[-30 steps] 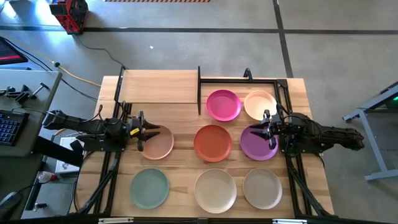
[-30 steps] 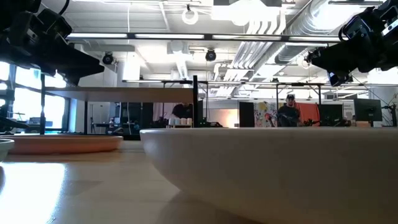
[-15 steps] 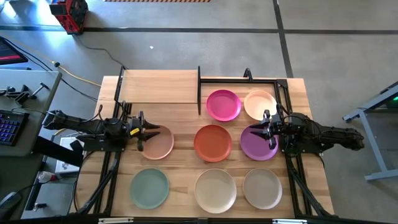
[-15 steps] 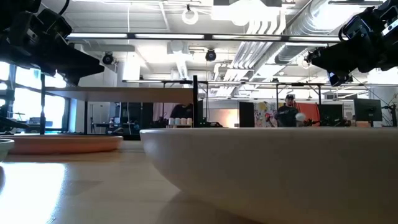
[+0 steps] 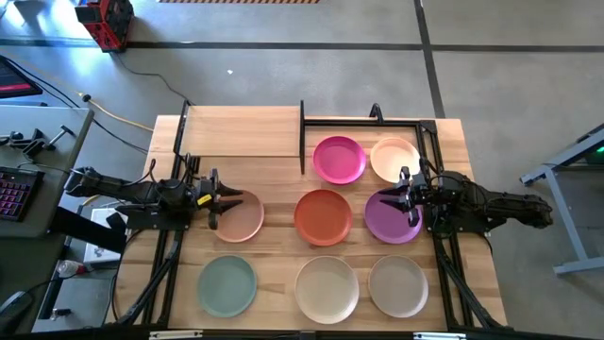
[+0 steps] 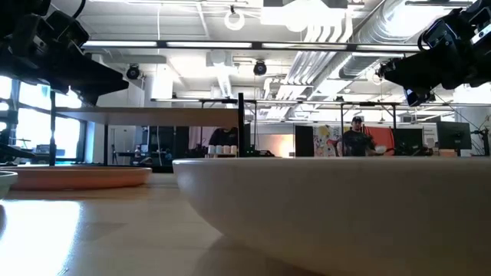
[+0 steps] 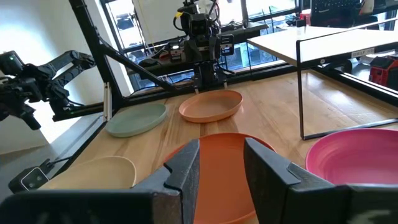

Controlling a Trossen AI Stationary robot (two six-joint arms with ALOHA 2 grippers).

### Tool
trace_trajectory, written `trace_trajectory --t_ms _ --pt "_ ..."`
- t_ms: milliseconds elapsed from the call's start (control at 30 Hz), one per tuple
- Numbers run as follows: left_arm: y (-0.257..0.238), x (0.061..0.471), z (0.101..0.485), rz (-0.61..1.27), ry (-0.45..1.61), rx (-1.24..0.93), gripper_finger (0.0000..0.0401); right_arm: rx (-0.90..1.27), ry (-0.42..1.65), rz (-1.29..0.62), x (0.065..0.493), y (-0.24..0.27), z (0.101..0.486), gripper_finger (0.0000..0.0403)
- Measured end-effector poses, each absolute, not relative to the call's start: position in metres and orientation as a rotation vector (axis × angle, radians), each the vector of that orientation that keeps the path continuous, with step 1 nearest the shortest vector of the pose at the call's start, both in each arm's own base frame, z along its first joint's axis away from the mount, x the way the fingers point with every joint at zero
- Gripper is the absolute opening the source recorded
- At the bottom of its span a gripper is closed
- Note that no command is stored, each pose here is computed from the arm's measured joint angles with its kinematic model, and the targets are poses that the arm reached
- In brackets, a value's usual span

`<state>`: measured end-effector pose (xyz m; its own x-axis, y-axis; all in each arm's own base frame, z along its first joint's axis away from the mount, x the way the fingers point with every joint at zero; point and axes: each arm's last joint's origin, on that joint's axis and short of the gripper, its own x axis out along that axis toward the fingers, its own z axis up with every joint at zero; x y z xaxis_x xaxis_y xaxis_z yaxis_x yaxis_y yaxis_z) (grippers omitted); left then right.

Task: Place and stack plates onto a shelf
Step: Put the pink plate on the shelf

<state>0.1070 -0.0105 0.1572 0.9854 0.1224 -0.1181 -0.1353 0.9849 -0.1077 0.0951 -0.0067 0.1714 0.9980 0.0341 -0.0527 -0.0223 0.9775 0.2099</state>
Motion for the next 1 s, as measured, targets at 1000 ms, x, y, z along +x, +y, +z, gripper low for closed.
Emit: trace_trajectory --t_ms 1000 --pt "-0.01 0.107 0.181 0.118 -0.148 -0.411 0.0115 0.573 -0.276 -0.03 0.092 -0.011 0.2 0.0108"
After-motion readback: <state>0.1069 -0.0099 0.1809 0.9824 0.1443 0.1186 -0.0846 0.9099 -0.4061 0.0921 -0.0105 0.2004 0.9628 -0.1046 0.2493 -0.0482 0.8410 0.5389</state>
